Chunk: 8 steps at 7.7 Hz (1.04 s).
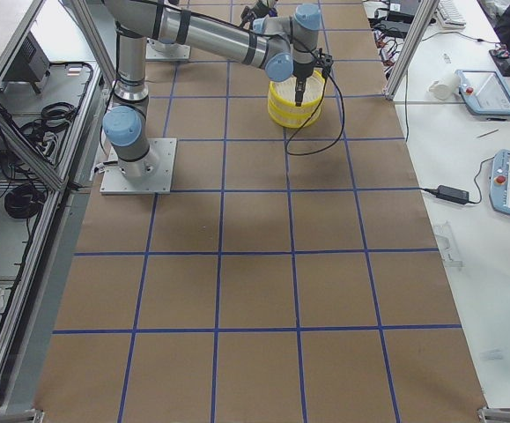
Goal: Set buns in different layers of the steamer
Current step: 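Lift the brown bun with the left gripper while the right gripper withdraws from the steamer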
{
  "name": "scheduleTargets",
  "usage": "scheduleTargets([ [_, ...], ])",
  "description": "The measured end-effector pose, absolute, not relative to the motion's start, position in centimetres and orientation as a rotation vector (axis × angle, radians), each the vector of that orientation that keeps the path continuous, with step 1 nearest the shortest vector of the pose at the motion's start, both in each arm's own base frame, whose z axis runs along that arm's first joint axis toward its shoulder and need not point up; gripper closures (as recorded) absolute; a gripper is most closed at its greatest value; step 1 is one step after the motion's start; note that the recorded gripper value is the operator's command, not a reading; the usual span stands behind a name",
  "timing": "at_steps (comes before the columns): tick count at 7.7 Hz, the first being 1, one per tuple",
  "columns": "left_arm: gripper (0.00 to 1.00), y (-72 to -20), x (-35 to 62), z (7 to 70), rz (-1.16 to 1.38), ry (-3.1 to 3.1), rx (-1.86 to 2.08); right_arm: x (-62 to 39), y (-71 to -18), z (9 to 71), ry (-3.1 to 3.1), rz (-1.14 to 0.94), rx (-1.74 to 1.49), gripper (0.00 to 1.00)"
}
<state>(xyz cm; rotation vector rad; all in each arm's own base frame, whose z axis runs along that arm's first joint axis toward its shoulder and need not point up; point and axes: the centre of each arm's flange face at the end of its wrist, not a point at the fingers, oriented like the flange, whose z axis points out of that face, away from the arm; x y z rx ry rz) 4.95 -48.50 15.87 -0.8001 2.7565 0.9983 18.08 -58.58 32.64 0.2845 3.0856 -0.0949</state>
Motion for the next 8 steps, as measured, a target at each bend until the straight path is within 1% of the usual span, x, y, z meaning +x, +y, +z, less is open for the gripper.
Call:
scheduleTargets([
  [1,0.64,-48.5,5.0,15.9,0.997,2.757,-0.801,17.9,-58.3,35.1,3.085,-0.104,0.284,0.19],
  [2,0.74,-48.6,5.0,15.9,0.994,2.758,-0.801,17.5,-57.9,38.2,3.093,-0.09,0.263,0.18],
  [3,0.88,-48.8,5.1,16.1,0.986,2.76,-0.803,16.6,-57.3,41.0,3.107,-0.072,0.232,0.05],
  [4,0.89,-49.0,5.1,16.3,0.978,2.764,-0.806,15.2,-56.5,43.5,3.116,-0.068,0.195,0.0],
  [6,0.9,-49.6,4.8,17.0,0.961,2.805,-0.841,10.6,-54.4,48.1,3.127,-0.106,0.097,0.0],
  [8,0.9,-51.3,3.9,18.8,0.906,2.89,-0.872,7.7,-52.4,50.9,3.134,-0.138,0.055,0.0],
])
